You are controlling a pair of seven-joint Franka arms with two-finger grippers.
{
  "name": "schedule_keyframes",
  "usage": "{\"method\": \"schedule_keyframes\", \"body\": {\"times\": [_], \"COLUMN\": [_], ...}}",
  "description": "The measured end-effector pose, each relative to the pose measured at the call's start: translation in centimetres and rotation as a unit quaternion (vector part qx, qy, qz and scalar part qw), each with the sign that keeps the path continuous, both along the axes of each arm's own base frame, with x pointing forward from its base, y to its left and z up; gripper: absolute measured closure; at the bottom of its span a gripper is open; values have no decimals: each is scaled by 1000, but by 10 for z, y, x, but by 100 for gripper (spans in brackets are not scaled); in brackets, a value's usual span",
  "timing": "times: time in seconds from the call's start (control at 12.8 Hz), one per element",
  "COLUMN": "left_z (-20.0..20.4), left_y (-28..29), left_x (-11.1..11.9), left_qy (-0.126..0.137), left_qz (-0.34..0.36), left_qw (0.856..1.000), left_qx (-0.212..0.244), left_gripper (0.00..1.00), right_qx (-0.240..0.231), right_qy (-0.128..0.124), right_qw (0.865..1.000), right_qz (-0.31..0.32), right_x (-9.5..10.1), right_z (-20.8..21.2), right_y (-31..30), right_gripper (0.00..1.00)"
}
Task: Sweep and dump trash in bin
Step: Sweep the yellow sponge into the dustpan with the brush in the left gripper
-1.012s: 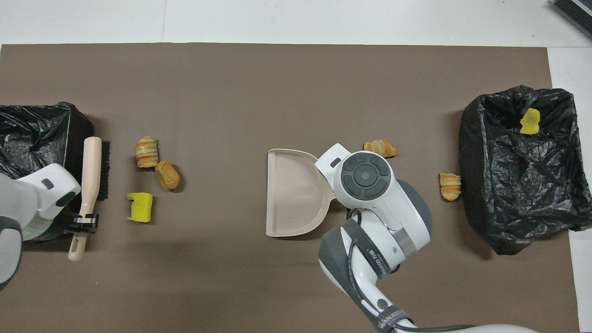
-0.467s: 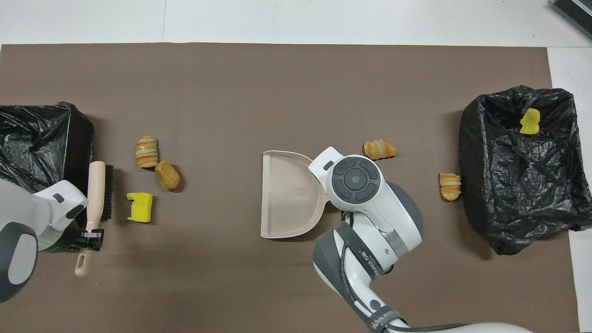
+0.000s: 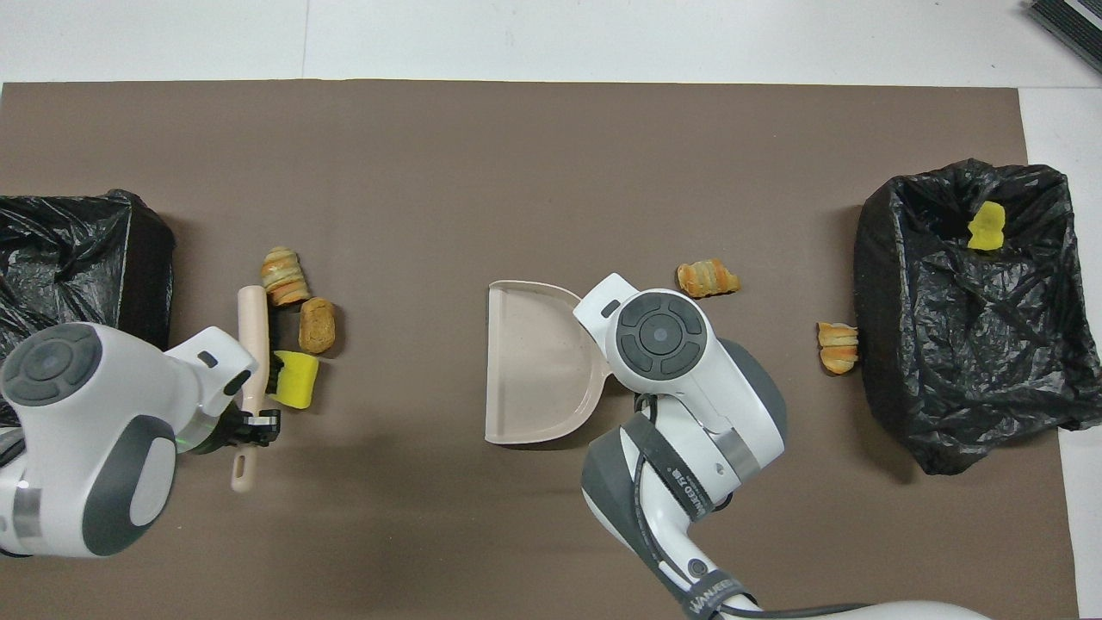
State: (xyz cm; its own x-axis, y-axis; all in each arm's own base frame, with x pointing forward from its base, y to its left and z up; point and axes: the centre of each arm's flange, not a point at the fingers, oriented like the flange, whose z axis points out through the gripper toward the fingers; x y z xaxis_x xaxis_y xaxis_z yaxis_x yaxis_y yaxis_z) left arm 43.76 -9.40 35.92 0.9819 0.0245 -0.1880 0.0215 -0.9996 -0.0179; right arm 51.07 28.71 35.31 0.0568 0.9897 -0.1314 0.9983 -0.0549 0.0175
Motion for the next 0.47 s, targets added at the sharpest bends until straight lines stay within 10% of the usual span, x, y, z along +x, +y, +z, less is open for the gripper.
{"method": "schedule_keyframes", "body": {"times": [0.47], "left_z": [5], "left_y": [-136], "left_x": [-33], "left_qy": [-12], "left_qz": [-37], "left_qw": [998], "left_qx": [-42], "left_gripper": [73], "right_qx": [0], "right_qy": [-2], "right_qw": [1000], "right_qz": [-5], "right_x": [-3], "right_z": [0], "right_y": [6], "right_gripper": [69]}}
